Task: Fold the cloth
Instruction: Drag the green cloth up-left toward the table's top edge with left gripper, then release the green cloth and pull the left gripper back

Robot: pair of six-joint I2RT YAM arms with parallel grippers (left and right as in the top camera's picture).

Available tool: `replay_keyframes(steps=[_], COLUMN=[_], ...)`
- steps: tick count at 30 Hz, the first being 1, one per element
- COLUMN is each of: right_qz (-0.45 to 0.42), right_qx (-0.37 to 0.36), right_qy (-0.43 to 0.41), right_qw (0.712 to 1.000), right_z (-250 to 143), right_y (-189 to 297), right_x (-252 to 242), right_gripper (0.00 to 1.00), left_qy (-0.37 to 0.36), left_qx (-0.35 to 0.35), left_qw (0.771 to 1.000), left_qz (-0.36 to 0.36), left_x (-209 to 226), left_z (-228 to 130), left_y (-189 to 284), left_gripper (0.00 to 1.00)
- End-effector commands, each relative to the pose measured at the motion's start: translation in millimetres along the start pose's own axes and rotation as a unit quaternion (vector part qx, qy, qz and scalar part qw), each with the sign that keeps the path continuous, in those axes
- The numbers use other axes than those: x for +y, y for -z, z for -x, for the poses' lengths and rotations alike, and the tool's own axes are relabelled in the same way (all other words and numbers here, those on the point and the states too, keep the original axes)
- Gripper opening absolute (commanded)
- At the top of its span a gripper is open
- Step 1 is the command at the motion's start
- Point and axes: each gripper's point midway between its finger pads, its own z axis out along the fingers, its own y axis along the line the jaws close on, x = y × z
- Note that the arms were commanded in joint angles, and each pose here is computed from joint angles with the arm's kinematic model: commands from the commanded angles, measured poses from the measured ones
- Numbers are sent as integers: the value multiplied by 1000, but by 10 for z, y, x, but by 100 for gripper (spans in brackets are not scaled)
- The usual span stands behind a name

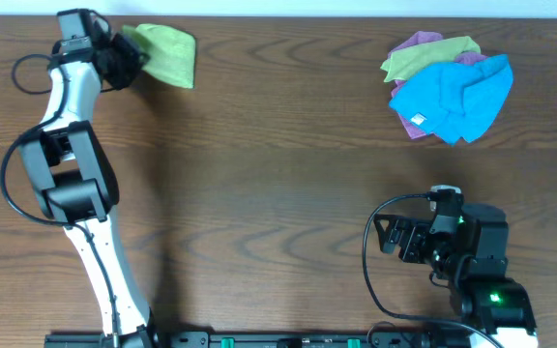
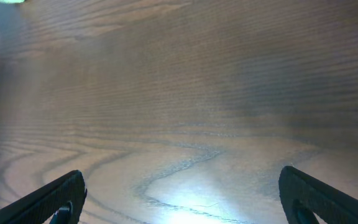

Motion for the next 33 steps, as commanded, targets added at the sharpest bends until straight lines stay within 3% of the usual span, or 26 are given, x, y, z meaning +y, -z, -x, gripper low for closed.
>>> replay_keyframes(steps=[1, 5, 11, 13, 14, 22, 33], right_qz=[1, 1, 1, 1, 1, 1, 1], right_qx=[-1, -1, -1, -1, -1, -1, -1], right_qy=[-11, -11, -11, -11, -11, -11, -11], right_qw=[1000, 1000, 1000, 1000, 1000, 1000, 1000], right_z=[2, 2, 2, 2, 2, 2, 2], right_y=[4, 4, 4, 4, 4, 4, 4], right_x=[-5, -5, -5, -5, -5, -5, -5], right_gripper=[99, 99, 99, 99, 99, 99, 99], left_qy=[-32, -37, -67, -67, -63, -35, -97], left_qx=[-13, -14, -7, -7, -7, -9, -29], left_qw=[999, 999, 996, 996, 996, 997, 985], left_qz=[20, 36, 54, 57, 59, 75, 138], left_x=[133, 218, 301, 336, 366, 592, 511], left_z=[103, 110, 82, 95, 109, 251, 346], left_y=[-3, 4, 16, 36, 52, 349, 980], left_gripper=[6, 10, 70, 82, 94, 96, 96])
